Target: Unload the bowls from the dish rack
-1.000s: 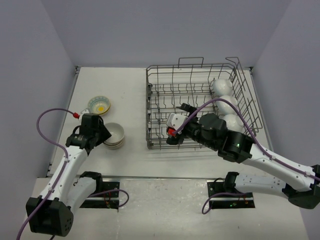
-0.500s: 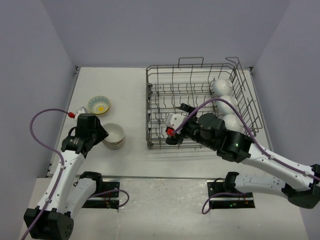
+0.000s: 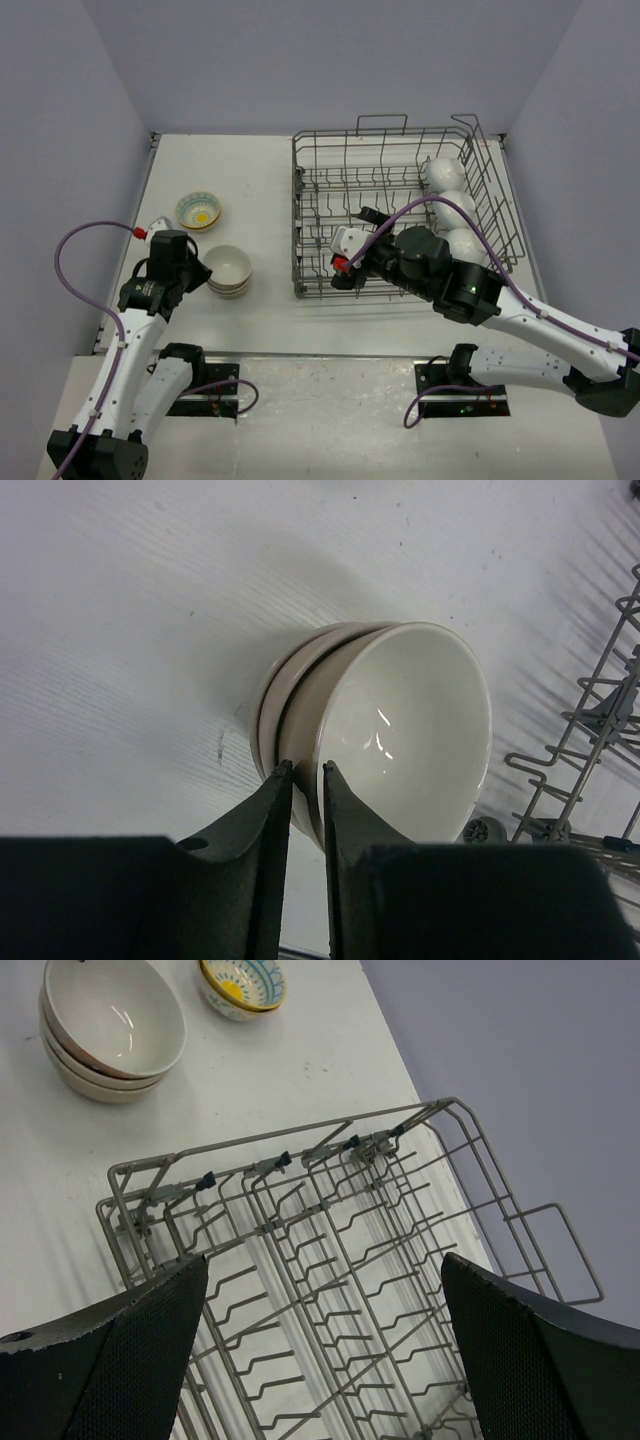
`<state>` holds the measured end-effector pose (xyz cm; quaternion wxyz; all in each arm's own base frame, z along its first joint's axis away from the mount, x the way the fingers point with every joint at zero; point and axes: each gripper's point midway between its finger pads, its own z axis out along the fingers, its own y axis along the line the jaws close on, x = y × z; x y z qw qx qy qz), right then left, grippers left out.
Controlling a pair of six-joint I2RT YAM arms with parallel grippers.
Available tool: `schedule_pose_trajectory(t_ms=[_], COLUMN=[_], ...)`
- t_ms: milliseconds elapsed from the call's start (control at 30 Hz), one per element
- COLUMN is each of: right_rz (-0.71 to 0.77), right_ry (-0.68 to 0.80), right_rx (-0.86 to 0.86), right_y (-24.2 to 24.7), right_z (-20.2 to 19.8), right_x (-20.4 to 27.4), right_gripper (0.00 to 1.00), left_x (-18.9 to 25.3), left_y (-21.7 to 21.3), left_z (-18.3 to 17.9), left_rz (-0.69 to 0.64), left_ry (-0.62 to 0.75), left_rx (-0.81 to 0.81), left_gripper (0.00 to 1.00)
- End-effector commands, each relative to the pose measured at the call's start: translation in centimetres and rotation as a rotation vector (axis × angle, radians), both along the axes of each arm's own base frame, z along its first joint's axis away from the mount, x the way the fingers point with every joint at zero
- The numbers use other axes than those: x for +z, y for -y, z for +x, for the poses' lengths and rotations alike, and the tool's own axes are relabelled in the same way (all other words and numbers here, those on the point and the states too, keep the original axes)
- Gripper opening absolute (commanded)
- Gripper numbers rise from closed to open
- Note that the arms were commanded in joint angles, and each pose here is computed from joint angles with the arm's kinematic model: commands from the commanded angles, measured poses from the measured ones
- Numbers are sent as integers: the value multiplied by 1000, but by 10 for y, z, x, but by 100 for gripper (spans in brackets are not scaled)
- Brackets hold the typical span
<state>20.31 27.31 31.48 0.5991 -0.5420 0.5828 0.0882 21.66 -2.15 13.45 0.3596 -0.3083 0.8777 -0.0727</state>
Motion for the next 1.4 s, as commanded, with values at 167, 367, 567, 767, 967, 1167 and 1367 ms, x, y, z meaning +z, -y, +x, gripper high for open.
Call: schedule_pose_trajectory(t_ms=[167,367,567,767,967,1167,1367], right_rz=[32,43,66,284,491,556,566], right_ry=[-4,-8,-33,-167,-185,-265,-373], right_rx=[-7,-14,-112,-404,-702,-935,-972], right_y=[-4,-4,3,42,98,162,172], right_z=[4,5,21,67,80,92,82], right_x=[6,8,10,26,38,13,-13], right_gripper=[99,99,99,99,99,99,99], left_x=[7,12,47,125,164,179,193], left_y=[6,4,0,1,35,75,97], left_z=[-6,-15,-18,-21,2,20,35], left_rz=[-35,-39,-18,37,3,-54,-110], left_ry=[11,17,111,353,449,526,592], left_rx=[-23,-5,-13,-114,-334,-577,-694], left_gripper=[17,33,73,100,100,100,100])
